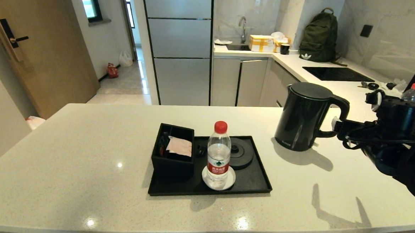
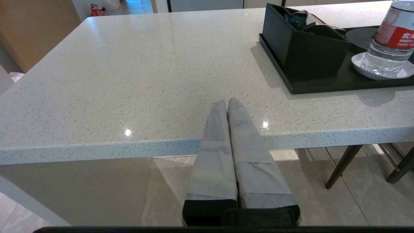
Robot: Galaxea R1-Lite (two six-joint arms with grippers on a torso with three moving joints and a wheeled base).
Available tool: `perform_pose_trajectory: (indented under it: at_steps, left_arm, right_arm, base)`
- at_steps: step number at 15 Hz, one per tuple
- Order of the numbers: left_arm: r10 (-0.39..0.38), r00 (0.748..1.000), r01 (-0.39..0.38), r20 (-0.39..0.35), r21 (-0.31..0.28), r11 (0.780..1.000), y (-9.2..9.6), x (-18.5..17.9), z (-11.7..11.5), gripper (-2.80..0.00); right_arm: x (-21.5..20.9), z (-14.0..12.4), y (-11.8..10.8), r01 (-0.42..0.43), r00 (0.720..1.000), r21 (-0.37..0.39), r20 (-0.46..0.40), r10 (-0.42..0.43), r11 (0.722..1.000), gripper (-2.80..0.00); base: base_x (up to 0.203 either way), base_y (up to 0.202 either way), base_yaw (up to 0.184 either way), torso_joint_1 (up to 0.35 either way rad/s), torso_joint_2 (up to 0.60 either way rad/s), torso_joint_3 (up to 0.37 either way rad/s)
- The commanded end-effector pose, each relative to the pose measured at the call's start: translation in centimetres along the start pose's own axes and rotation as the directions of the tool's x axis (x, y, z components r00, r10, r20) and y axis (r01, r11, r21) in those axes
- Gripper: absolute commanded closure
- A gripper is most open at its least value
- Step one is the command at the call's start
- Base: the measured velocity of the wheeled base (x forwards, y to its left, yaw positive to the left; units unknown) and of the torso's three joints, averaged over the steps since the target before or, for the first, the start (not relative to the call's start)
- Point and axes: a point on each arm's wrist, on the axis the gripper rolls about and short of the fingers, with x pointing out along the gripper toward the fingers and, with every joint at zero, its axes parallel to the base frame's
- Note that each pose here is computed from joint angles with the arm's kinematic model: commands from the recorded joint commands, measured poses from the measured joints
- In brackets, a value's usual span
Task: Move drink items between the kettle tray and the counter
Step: Pick up the tea bag
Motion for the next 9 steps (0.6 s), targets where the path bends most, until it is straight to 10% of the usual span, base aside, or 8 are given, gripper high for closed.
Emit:
perform_pose_trajectory:
  at_steps: [1,5,9]
  left_arm:
    - [0.000,1.000,0.000,-0.001,0.002,1.000,0.0,0.0,0.0,0.00]
    - [0.000,1.000,0.000,-0.001,0.000,1.000,0.0,0.0,0.0,0.00]
    - [0.000,1.000,0.000,-0.001,0.000,1.000,0.0,0.0,0.0,0.00]
  right_arm:
    - [-5.8,2.5,-0.6,-0.109,0.992,0.026,0.062,0.107,0.994,0.00]
    - [-16.5,4.3,-4.2,-0.359,0.933,0.075,-0.002,0.360,0.930,0.00]
    - [-20.7,5.0,-9.4,-0.220,0.971,0.128,-0.067,0.230,0.967,0.00]
  base:
    - [0.000,0.000,0.000,0.000,0.00,0.000]
    - [0.000,0.000,0.000,0.000,0.00,0.000]
    - [0.000,0.000,0.000,0.000,0.00,0.000]
